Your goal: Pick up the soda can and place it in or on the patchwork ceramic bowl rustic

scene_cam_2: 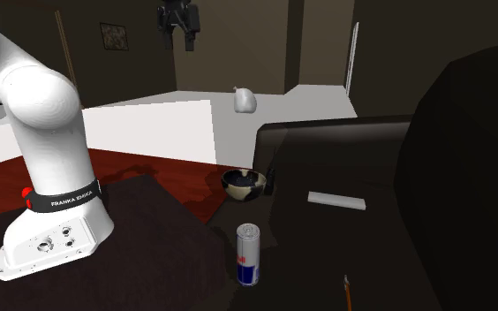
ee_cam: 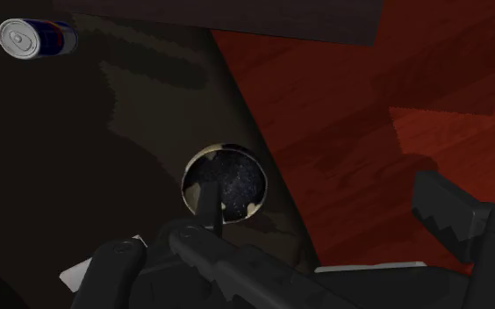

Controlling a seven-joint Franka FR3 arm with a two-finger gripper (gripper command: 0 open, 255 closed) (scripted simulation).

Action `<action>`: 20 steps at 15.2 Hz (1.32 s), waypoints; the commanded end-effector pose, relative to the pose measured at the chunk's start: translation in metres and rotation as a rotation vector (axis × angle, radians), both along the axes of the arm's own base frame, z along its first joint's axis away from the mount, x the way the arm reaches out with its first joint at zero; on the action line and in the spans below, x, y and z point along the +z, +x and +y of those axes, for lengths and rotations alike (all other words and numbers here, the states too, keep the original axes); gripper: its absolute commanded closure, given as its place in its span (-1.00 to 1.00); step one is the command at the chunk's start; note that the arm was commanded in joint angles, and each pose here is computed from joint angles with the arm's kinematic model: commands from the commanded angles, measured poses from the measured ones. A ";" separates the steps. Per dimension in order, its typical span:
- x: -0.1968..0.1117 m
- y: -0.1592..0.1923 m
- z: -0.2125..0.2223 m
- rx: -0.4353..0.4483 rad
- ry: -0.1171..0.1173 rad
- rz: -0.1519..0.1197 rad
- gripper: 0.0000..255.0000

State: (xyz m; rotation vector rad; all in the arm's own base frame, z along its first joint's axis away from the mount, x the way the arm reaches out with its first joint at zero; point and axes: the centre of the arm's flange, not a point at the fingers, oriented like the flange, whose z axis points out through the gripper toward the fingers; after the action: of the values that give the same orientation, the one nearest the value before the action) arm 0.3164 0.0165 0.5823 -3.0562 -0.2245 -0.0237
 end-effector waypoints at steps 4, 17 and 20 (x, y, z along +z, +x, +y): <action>-0.031 0.000 -0.024 -0.013 -0.004 0.003 -1.00; -0.165 -0.005 -0.129 -0.071 -0.020 0.014 -1.00; -0.195 -0.007 -0.153 -0.085 -0.023 0.017 -1.00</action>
State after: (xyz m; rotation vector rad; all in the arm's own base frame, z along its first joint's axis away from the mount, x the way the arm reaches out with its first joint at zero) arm 0.3104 -0.1284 0.3975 -3.0832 -0.1008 0.0012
